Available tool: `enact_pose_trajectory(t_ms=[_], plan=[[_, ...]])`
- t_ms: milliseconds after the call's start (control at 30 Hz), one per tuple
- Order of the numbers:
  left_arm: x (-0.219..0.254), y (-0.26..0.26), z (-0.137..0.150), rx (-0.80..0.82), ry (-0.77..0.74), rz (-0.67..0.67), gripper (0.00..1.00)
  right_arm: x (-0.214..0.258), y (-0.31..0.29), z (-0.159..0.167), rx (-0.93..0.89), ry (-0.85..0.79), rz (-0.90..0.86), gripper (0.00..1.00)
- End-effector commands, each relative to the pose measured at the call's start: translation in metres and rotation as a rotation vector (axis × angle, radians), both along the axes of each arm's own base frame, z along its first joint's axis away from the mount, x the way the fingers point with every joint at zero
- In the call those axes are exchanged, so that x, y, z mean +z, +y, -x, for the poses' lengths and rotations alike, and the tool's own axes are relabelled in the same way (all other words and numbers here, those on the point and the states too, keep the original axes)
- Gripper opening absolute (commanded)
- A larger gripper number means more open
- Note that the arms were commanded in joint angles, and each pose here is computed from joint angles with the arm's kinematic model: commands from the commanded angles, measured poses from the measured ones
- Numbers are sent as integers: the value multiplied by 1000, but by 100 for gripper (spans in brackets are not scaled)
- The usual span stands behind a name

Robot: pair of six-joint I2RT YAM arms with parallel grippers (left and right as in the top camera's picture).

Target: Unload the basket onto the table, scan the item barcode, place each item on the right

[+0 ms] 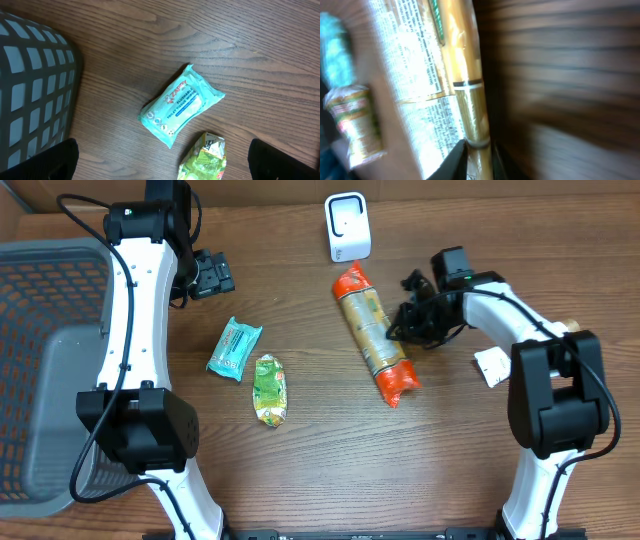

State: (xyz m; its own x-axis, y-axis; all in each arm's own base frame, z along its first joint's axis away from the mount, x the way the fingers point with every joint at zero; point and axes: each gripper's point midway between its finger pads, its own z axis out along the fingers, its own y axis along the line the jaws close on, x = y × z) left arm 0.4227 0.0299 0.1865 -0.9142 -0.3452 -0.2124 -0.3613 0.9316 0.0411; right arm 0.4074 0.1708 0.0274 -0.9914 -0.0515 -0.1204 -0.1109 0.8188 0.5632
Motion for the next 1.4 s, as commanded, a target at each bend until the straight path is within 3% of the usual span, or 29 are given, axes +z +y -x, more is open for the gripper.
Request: enact_pose_trajectory(t_ms=[0,267,467,567,767,1100,1367], plan=[[-5,1,0,-17,17,-12,100,2,-27,-15,-50,-57,114,31],[-5,1,0,-17,17,-12,100,19,-25,-18,3,-73,114,40],[-5,1,0,-17,17,-12,99,41,-20,-13,61,-61,91,54],[-5,1,0,-17,17,-12,100,37,-18,-5,72,-32,88,65],[-5,1,0,-17,17,-12,99,11,-14,-5,123,-98,133,72],[-5,1,0,-17,17,-12,99,-6,2,-19,140,-227,47,73],[-5,1,0,-17,17,-12,100,-41,34,0,221,-169,42,73]])
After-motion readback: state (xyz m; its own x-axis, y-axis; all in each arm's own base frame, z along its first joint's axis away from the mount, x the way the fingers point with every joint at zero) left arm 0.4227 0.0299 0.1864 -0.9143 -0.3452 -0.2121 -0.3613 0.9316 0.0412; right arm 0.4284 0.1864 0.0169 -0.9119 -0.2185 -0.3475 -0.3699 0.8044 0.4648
